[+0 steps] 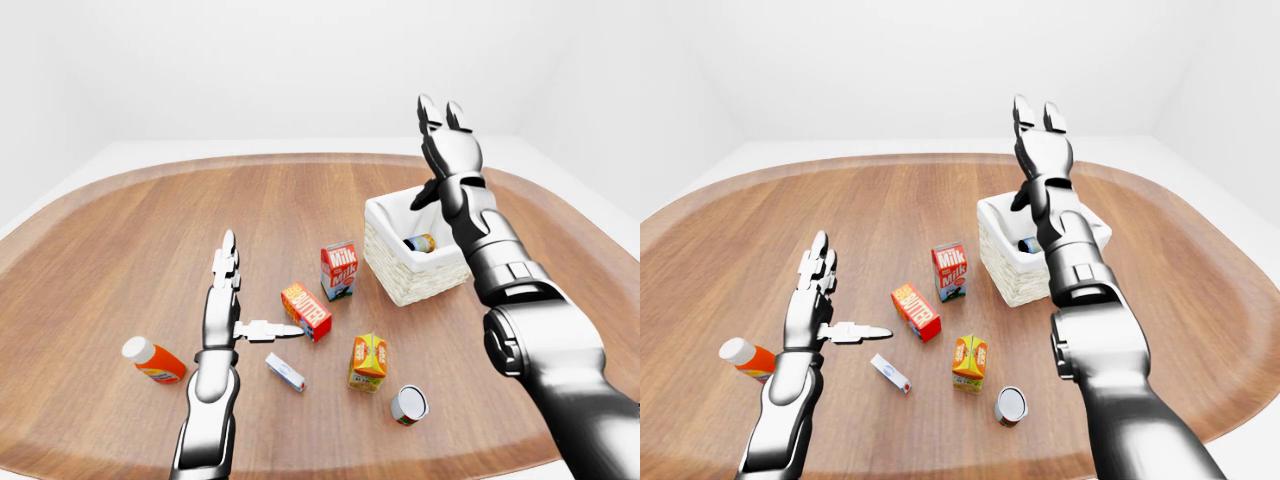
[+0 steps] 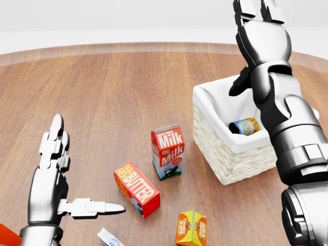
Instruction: Pick up the alphabet soup and the tomato sauce, and put them in the basket.
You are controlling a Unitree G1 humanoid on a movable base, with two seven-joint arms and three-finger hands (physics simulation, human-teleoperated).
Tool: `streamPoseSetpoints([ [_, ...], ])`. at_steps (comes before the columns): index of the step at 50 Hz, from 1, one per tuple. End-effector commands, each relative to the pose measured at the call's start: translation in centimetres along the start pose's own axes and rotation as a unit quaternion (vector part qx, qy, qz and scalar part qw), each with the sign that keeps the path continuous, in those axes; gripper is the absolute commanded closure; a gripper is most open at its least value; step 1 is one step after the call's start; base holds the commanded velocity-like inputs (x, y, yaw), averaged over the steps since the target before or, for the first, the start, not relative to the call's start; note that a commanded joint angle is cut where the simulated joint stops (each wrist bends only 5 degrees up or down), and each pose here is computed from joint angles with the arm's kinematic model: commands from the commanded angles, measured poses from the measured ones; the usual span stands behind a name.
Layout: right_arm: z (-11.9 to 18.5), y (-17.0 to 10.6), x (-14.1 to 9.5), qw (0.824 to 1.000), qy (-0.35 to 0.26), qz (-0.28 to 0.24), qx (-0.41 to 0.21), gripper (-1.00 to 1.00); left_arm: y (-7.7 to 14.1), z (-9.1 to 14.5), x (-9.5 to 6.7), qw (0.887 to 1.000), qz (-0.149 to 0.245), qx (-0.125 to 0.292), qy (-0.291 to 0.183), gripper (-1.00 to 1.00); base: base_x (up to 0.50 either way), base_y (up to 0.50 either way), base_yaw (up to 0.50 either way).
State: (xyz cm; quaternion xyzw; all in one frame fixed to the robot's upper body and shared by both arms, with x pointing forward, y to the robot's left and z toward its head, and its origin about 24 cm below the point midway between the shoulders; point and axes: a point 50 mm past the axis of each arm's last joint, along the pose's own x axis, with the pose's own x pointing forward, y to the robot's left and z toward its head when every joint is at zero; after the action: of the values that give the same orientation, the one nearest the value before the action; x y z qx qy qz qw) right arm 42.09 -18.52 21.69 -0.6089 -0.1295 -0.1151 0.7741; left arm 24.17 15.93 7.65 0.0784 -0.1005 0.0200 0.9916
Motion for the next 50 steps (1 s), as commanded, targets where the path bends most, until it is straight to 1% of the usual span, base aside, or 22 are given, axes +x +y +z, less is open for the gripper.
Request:
streamPoseSetpoints([
  [1, -0.1, 0.0, -1.3, 0.999, -0.016, -0.011, 0.036, -1.00, 0.0, 0.1, -0.1, 1.000, 0.000, 0.000, -0.001, -1.00, 0.00, 0.00, 0.00],
  [8, -0.6, 0.1, -2.1, 0.998, -0.016, -0.013, 0.061, -1.00, 0.0, 0.4, -0.1, 1.000, 0.001, 0.000, -0.009, -1.00, 0.00, 0.00, 0.00],
  [10, -0.8, 0.4, -2.6, 0.998, -0.015, -0.014, 0.064, -1.00, 0.0, 0.0, -0.1, 1.000, 0.002, -0.001, 0.000, -1.00, 0.00, 0.00, 0.00],
  [15, -1.2, 0.9, -3.3, 0.997, -0.012, -0.011, 0.072, -1.00, 0.1, 0.1, 0.0, 1.000, 0.002, -0.001, -0.002, -1.00, 0.00, 0.00, 0.00],
  [19, -1.5, 0.7, -4.0, 0.996, -0.015, -0.009, 0.092, -1.00, 0.1, 0.1, 0.0, 1.000, 0.003, -0.002, -0.002, -1.00, 0.00, 0.00, 0.00],
  [26, -2.1, 1.2, -4.6, 0.995, -0.007, -0.007, 0.102, -1.00, 0.1, -0.1, -0.1, 1.000, 0.003, -0.002, 0.001, -1.00, 0.00, 0.00, 0.00],
  [31, -2.6, 1.7, -5.5, 0.993, -0.001, -0.007, 0.115, -1.00, 0.1, 0.1, -0.1, 1.000, 0.003, -0.001, -0.002, -1.00, 0.00, 0.00, 0.00],
  [43, -3.1, 1.6, -7.3, 0.991, -0.005, -0.007, 0.137, -1.00, 0.1, 0.3, -0.1, 1.000, 0.001, 0.000, -0.006, -1.00, 0.00, 0.00, 0.00],
  [45, -3.1, 1.8, -8.0, 0.990, -0.007, -0.008, 0.143, -1.00, 0.0, 0.2, -0.1, 1.000, 0.001, 0.000, -0.004, -1.00, 0.00, 0.00, 0.00],
  [46, -3.1, 1.7, -8.2, 0.989, -0.009, -0.008, 0.145, -1.00, 0.0, 0.4, -0.1, 1.000, 0.001, 0.000, -0.009, -1.00, 0.00, 0.00, 0.00],
  [50, -2.8, 1.0, -9.0, 0.987, -0.025, -0.010, 0.158, -1.00, 0.0, 0.1, -0.1, 1.000, 0.001, 0.000, -0.003, -1.00, 0.00, 0.00, 0.00],
])
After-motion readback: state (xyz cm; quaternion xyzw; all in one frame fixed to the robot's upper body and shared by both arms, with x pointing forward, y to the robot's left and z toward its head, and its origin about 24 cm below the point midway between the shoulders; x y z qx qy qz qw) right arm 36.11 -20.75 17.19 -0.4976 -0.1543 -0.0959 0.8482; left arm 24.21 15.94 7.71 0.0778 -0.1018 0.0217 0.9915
